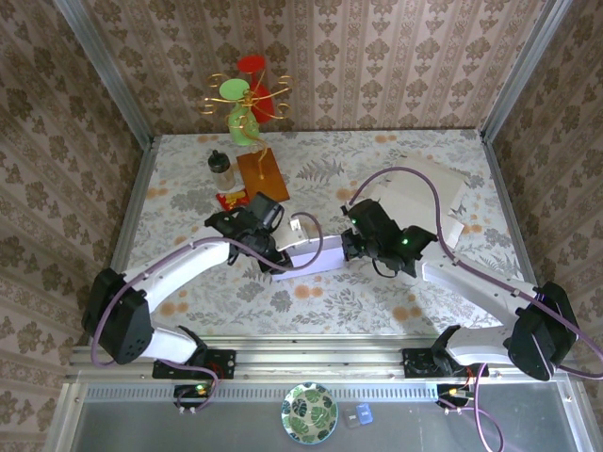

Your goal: Fold the paper box

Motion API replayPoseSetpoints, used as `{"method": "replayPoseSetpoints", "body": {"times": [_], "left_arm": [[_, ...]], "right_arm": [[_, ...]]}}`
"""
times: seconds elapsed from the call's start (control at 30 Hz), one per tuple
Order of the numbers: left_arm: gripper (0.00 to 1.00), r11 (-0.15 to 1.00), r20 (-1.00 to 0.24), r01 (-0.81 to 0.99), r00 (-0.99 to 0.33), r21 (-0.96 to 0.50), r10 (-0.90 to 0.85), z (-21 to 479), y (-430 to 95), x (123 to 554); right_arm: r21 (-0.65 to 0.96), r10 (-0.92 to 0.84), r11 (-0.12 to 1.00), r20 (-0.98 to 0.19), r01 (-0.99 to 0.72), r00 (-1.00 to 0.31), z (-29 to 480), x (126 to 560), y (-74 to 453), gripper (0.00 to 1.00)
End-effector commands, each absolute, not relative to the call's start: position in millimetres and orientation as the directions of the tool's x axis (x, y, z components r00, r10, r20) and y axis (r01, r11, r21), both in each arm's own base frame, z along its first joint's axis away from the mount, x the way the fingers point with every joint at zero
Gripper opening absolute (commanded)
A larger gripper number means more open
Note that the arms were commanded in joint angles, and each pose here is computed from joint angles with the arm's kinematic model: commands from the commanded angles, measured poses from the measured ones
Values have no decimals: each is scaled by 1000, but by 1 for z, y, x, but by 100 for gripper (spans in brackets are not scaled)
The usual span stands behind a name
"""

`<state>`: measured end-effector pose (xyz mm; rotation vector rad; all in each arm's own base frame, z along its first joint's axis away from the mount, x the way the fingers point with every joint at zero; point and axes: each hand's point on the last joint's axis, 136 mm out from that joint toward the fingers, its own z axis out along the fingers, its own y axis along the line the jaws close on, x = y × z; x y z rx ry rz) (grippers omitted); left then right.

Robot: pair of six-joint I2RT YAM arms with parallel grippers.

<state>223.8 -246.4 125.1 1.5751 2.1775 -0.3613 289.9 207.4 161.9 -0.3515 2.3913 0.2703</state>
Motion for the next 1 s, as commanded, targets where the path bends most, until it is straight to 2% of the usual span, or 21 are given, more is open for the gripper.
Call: {"method": "replayPoseSetpoints", "body": {"times": [0.0,0.33,0.6,0.67,0.8,0.9,0.97], "left_arm": [[53,386,-506,922,-313,42,804,133,-239,224],[61,452,-589,891,-351,28,728,153,-238,221],[63,624,-668,781,-456,15,588,187,-226,231],[60,674,-679,739,-498,-6,540,195,-221,232],[47,799,-648,599,-628,-50,430,206,-199,231],[38,822,-600,561,-693,-100,400,207,-194,220],[35,836,-571,539,-720,-101,395,205,-189,215]], "right_arm": [[19,-183,967,-641,-254,-745,149,285,189,0],[20,-169,970,-657,-241,-735,155,286,198,0],[34,-123,980,-666,-195,-736,165,290,202,0],[35,-119,981,-663,-190,-739,165,290,203,0],[40,-114,981,-671,-190,-733,170,292,208,0],[29,-123,982,-655,-188,-745,168,290,207,0],[27,-124,982,-652,-186,-748,167,290,207,0]]}}
